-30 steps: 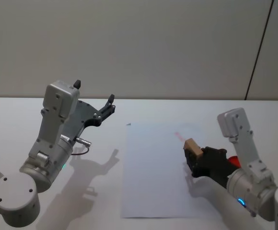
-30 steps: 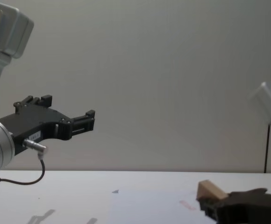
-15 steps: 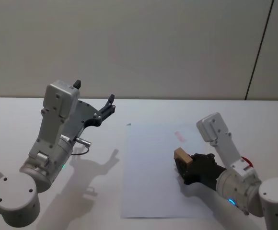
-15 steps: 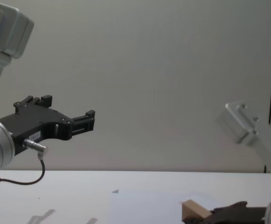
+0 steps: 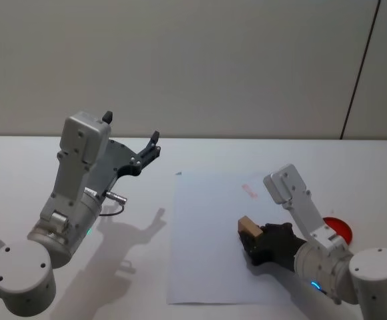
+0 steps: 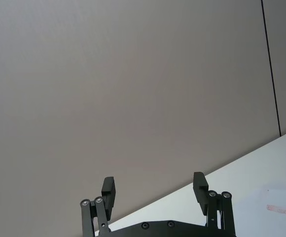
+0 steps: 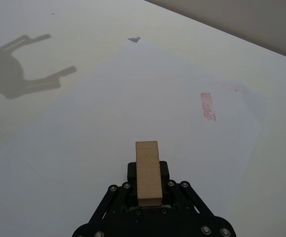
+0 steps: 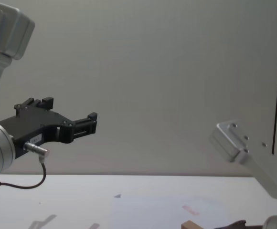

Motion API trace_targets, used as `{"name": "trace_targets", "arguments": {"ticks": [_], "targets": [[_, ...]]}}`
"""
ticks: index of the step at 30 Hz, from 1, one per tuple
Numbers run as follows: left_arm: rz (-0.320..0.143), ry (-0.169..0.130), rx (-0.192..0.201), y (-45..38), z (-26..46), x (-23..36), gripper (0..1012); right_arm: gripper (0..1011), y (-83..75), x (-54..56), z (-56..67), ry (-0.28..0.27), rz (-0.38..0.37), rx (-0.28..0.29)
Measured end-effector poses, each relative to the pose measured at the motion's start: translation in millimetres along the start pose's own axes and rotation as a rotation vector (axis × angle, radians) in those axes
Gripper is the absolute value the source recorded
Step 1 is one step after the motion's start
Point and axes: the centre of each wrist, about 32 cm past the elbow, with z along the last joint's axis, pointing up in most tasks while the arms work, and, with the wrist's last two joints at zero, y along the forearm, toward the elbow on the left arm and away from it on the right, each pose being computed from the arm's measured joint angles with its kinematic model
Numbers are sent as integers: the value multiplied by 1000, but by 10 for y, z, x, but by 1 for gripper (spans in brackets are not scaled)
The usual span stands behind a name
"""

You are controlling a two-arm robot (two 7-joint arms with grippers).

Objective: Use the one hand to pick up the stamp and affix it onto the A4 paper.

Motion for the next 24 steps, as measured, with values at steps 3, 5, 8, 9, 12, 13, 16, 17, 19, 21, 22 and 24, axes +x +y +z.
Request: {"name": "trace_targets", "arguments": {"ticks": [3,5,8,9,12,13,16,17,19,21,22,24], "targets": [[0,0,0,0,0,0,1003,218,7,-15,-11,12,-2,-6],[0,0,0,0,0,0,1003,218,12,-28,-20,23,-4,-12],[0,0,0,0,0,0,1003,218,15,-43,-36,36,-8,-20],[0,0,0,0,0,0,1003,218,16,-48,-42,39,-9,-22],[0,0,0,0,0,0,1003,218,17,-61,-57,52,-13,-31],[0,0,0,0,0,0,1003,218,18,-65,-62,58,-15,-34],[0,0,0,0,0,0,1003,218,19,-70,-69,63,-18,-38],[0,0,0,0,0,0,1003,218,19,-72,-72,65,-18,-38],[0,0,0,0,0,0,1003,219,20,-77,-79,70,-20,-40],[0,0,0,0,0,0,1002,219,21,-78,-81,72,-22,-41],[0,0,0,0,0,0,1003,218,22,-79,-86,74,-24,-42],[0,0,0,0,0,0,1003,218,22,-81,-89,77,-26,-43]]}}
